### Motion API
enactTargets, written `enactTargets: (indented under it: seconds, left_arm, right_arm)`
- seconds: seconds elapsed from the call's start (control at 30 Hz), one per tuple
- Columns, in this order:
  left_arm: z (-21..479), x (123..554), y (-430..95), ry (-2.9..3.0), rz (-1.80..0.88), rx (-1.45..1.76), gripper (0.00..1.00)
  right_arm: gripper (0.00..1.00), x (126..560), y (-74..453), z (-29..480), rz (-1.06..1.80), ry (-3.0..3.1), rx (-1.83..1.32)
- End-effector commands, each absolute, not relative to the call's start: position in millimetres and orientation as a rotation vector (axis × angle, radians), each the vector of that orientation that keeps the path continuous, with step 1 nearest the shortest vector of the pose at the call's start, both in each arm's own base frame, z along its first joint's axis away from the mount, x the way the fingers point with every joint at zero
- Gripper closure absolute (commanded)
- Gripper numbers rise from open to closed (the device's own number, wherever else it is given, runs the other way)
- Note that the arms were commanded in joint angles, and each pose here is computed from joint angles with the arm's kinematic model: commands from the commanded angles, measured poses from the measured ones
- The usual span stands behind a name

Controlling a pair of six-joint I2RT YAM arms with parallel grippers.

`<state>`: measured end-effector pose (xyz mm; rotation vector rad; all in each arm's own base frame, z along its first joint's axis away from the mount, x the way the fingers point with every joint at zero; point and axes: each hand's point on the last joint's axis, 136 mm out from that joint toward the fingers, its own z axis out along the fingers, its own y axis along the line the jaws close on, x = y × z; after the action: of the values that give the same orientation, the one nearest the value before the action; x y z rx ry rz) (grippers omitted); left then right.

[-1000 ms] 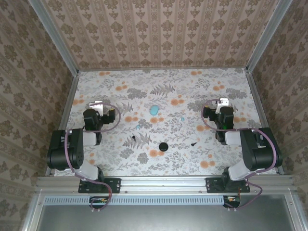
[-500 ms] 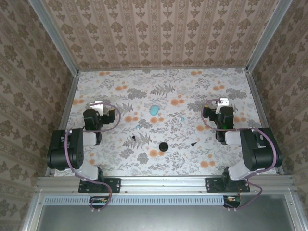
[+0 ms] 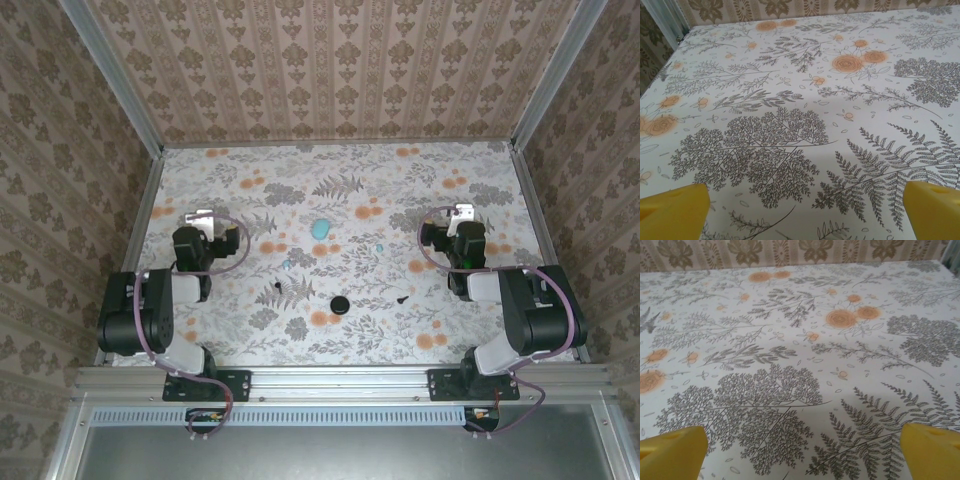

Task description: Insert wireless bluetooth earbuds into charging case

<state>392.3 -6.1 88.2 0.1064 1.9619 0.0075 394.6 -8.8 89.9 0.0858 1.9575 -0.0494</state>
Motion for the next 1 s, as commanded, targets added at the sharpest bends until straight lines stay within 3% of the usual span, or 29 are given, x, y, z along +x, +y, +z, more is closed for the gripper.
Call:
enactTargets:
  seconds: [0.0, 0.3, 0.53, 0.77, 0.97]
  left_arm:
    - [117, 394, 0, 1.940, 0.048, 0.071, 0.00]
    - [172, 369, 21, 2.027, 0.079, -0.123, 0.00]
    - [190, 339, -5, 2.208, -0.115, -0.116, 0.00]
    - [170, 308, -46, 2.315, -0.327, -0.167, 0.00]
    - [150, 280, -77, 2.306, -0.268, -0.032, 0.00]
  right_arm:
    - [0.00, 400, 1, 115, -0.014, 1.943, 0.032]
    - [0.01, 380, 13, 144, 0.103, 2.269, 0.091]
    - [0.14, 335, 67, 132, 0.282, 2.571, 0.056]
    - [0.16, 266, 174, 117, 0.263, 2.660, -0.460]
    - [0.13, 210, 244, 77, 0.183, 2.729, -0.952]
